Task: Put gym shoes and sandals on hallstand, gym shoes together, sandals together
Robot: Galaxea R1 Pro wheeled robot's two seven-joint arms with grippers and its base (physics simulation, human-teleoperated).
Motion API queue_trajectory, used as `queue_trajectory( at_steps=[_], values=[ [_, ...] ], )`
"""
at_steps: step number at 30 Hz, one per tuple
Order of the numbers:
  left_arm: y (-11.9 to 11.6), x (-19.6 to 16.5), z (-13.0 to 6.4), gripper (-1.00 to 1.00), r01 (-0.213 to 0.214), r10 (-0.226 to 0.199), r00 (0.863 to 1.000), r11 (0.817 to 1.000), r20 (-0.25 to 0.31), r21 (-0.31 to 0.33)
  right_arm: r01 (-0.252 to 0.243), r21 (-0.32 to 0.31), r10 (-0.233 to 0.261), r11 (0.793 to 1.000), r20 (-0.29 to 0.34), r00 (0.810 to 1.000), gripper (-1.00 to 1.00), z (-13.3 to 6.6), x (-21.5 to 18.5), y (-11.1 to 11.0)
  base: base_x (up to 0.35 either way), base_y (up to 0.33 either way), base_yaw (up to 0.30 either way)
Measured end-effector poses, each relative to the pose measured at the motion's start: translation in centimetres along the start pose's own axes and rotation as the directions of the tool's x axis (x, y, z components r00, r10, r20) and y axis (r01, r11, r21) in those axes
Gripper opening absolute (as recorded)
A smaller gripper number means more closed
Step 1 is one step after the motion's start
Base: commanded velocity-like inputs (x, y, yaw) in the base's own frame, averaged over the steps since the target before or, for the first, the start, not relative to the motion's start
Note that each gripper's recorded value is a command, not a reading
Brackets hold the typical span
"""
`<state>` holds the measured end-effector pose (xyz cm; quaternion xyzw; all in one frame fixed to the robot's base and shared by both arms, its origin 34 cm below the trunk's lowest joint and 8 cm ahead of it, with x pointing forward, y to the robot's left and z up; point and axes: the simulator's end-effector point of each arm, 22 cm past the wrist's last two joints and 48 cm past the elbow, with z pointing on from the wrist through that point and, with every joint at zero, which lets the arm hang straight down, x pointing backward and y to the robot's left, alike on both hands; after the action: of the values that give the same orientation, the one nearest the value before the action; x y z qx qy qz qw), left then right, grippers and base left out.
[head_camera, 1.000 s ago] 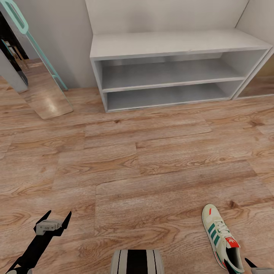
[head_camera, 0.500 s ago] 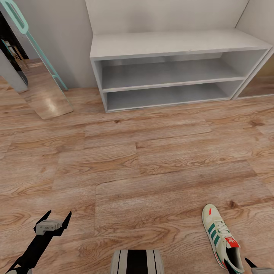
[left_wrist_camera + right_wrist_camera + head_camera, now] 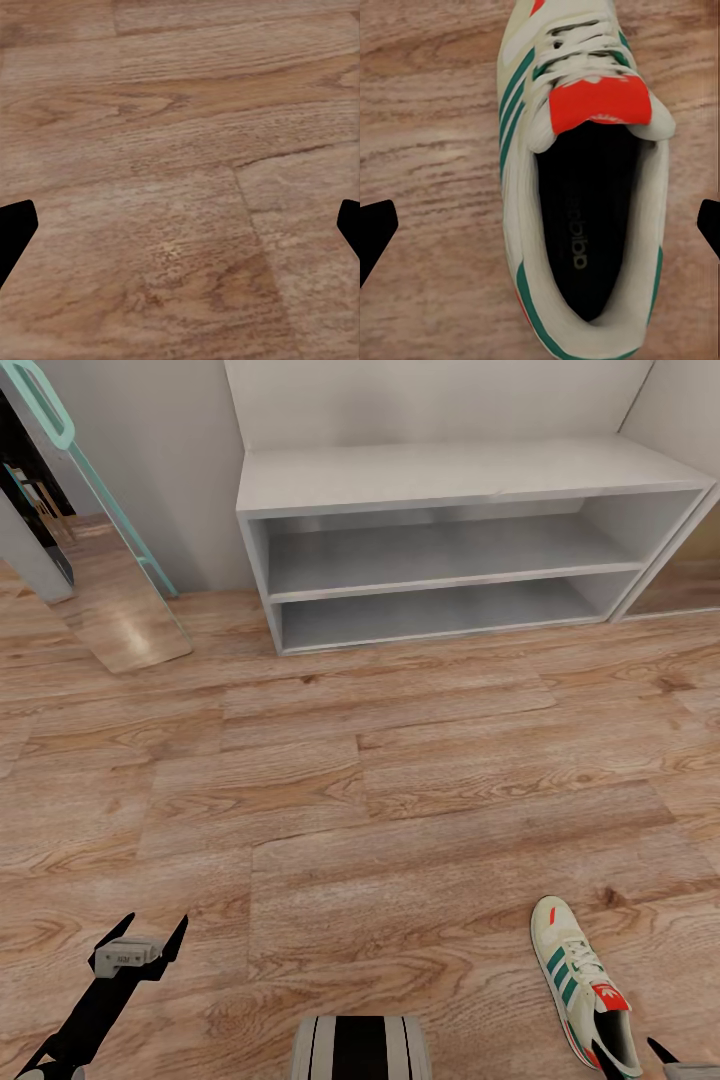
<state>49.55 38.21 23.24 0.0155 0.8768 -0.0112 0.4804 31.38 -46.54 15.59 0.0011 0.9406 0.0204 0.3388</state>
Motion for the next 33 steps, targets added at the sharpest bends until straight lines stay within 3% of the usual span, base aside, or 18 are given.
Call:
queue_trajectory(
  at_steps=[18, 33],
  values=[
    [0.0, 0.0, 0.0, 1.0, 0.0, 0.0, 1.0, 1.0, 0.0, 0.0, 0.029, 0.01, -0.029, 1.0, -0.004, 1.0, 1.0, -0.4, -0.7, -1.9, 0.0, 0.0, 0.0],
    [0.0, 0.8, 0.0, 1.0, 0.0, 0.0, 1.0, 1.0, -0.017, 0.001, 0.036, 0.007, -0.036, 0.999, -0.022, 0.999, 1.0, -0.5, -0.1, -2.2, 0.0, 0.0, 0.0]
  ],
)
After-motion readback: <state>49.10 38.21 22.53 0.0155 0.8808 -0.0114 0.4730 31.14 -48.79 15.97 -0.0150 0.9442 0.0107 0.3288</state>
